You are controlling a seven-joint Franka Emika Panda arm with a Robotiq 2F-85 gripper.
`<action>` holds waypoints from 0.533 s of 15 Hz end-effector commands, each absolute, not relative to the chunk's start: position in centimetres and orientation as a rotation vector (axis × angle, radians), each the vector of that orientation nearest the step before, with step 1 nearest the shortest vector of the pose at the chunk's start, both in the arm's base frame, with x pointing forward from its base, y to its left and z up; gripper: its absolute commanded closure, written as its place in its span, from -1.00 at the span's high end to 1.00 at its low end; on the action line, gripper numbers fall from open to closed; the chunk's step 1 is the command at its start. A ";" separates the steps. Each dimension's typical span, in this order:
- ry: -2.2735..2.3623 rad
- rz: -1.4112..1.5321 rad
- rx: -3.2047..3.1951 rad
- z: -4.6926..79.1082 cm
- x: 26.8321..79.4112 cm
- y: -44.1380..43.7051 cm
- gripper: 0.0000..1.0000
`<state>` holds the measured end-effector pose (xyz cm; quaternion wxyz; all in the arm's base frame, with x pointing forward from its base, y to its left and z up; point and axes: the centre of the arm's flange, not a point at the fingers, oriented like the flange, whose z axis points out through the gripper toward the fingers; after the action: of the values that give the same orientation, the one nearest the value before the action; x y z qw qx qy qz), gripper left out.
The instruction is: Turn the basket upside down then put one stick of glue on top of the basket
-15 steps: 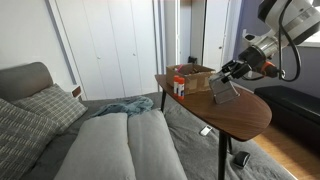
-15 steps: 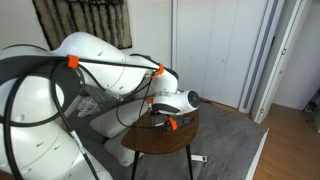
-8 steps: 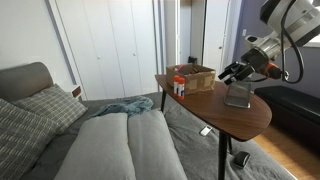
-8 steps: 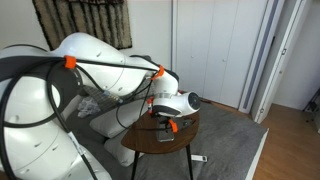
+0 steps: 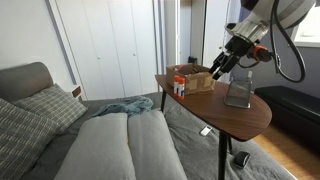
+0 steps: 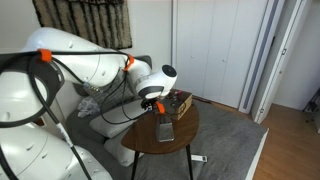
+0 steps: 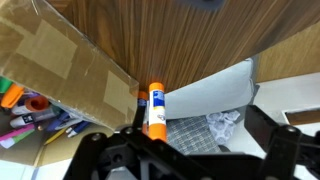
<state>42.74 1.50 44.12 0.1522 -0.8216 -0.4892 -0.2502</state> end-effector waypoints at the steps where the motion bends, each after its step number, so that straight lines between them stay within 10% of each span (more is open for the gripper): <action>1: -1.525 -0.532 -2.489 46.8 44.3 6.8 1.00; 8: -1.473 -0.273 -2.681 48.4 48.1 14.1 1.00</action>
<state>45.44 11.26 47.73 0.0355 -0.8577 -0.4965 -0.1286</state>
